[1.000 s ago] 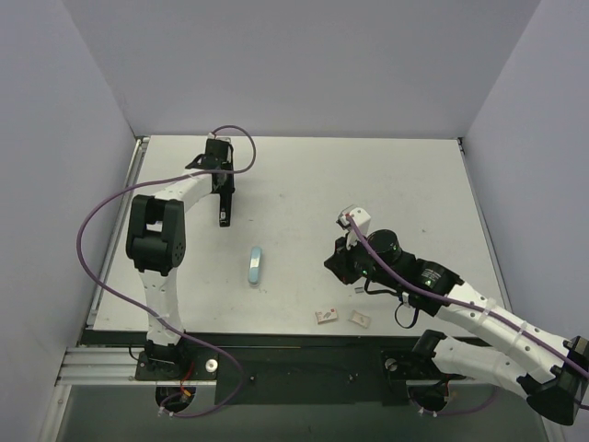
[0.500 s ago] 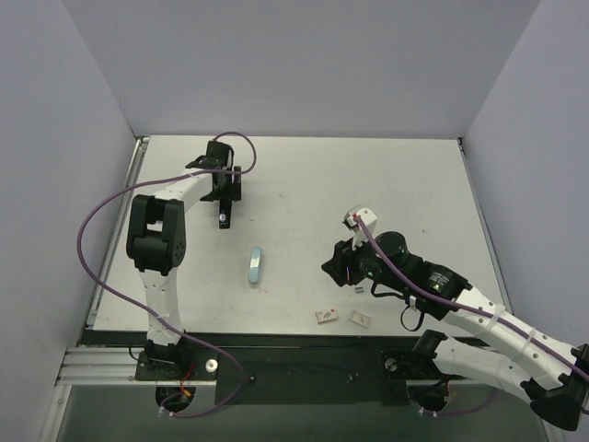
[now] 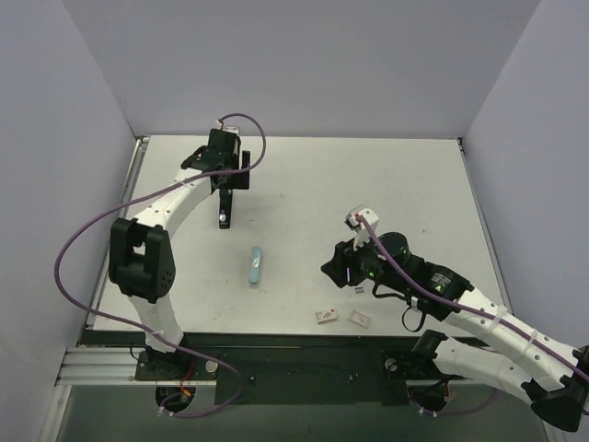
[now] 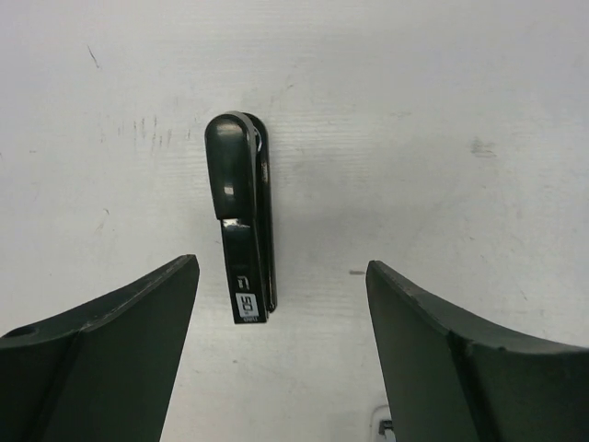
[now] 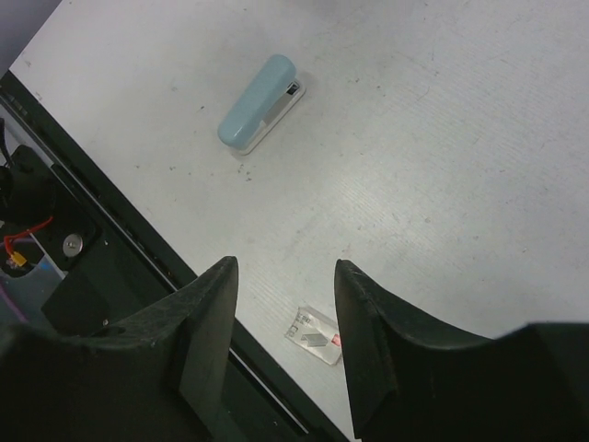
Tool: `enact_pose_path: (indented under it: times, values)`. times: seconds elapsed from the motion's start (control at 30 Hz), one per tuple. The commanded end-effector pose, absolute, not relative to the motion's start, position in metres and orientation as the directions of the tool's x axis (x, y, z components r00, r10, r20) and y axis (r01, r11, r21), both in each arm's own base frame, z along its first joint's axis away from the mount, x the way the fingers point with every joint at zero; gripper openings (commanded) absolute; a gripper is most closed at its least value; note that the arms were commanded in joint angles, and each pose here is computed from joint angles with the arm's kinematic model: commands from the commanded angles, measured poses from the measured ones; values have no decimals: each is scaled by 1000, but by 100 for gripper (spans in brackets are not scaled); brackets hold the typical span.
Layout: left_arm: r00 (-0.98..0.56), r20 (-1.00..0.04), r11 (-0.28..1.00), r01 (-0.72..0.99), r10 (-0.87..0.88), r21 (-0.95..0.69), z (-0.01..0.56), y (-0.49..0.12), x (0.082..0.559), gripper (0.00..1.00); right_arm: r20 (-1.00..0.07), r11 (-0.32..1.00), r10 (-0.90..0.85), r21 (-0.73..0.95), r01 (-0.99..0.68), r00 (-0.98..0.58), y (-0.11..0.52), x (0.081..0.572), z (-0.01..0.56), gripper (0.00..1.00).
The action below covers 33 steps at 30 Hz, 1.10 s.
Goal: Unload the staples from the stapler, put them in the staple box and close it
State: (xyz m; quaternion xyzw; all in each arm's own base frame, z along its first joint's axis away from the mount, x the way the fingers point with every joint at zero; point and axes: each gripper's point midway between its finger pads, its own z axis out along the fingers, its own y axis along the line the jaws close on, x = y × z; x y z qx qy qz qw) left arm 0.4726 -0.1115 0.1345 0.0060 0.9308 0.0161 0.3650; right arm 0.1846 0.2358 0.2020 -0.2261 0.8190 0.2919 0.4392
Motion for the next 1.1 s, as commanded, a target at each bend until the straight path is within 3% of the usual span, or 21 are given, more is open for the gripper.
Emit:
enact_pose_path:
  times: [0.0, 0.43, 0.73, 1.07]
  values:
    - [-684, -729, 1000, 2, 22, 28, 176, -125, 447, 84, -851, 719, -96, 299, -627, -516, 233, 178, 206, 43]
    - [-698, -716, 989, 100, -8, -109, 182, -182, 356, 82, -830, 721, -125, 300, -624, -544, 221, 164, 197, 52]
    - [-765, -642, 992, 110, 44, -63, 136, -193, 310, 83, -805, 721, -157, 302, -624, -571, 218, 156, 183, 59]
    - [-802, -593, 997, 77, 72, 16, 95, -191, 295, 87, -791, 726, -177, 296, -620, -585, 216, 155, 175, 62]
